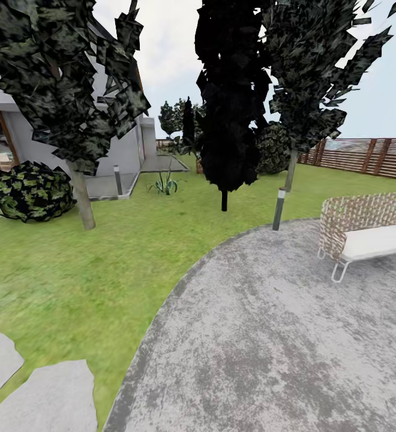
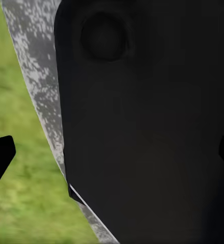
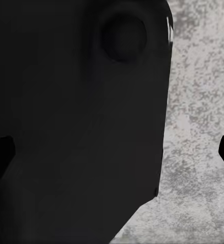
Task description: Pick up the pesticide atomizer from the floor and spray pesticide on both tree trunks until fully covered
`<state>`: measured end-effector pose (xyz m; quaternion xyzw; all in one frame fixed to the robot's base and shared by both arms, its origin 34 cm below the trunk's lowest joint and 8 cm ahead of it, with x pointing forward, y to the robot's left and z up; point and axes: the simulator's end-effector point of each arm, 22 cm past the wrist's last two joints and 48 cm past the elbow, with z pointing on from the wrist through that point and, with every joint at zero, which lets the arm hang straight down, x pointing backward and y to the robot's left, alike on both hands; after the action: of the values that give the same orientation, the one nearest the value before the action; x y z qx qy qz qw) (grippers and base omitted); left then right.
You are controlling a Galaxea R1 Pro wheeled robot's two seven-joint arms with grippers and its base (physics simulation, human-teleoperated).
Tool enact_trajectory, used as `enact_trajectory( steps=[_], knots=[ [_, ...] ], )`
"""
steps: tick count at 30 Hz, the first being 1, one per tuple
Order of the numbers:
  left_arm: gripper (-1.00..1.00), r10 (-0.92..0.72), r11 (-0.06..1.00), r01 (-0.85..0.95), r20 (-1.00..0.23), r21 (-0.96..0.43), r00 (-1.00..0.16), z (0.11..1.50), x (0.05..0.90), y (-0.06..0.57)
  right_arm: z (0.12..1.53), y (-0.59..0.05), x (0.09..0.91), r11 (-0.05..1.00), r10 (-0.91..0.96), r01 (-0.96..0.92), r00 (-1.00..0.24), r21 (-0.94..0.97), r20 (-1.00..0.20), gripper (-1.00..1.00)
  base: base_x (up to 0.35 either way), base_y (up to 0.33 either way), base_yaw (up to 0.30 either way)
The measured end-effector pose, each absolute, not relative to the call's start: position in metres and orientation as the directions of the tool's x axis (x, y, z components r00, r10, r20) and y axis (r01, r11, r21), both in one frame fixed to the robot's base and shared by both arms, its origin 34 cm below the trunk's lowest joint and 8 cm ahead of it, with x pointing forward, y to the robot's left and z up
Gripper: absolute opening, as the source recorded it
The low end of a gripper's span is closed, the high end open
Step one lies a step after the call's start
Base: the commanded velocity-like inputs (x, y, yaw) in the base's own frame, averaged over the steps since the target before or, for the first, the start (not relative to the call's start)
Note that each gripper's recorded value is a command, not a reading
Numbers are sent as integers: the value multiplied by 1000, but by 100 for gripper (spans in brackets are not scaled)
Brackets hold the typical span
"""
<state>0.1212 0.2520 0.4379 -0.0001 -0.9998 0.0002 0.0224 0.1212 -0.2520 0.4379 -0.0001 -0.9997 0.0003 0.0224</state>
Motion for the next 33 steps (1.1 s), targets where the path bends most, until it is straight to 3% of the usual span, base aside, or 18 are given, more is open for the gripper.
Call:
enact_trajectory(
  steps=[21,30,31,33],
  knots=[
    [100,2,1000,2,31,1,-1000,438,127,252,438,-227,140,999,-5,-5,-1000,32,6,100,0,0,0],
    [100,14,1000,13,-68,15,-998,438,182,257,439,-255,178,1000,-3,-2,-995,-8,-98,100,0,0,0],
    [100,16,1000,13,-159,16,-987,443,228,257,446,-257,232,1000,-5,-3,-967,-11,-254,100,0,0,0],
    [100,17,1000,14,-239,17,-971,450,270,256,450,-259,248,1000,-5,-1,-957,-14,-289,100,0,0,0]
  ],
)
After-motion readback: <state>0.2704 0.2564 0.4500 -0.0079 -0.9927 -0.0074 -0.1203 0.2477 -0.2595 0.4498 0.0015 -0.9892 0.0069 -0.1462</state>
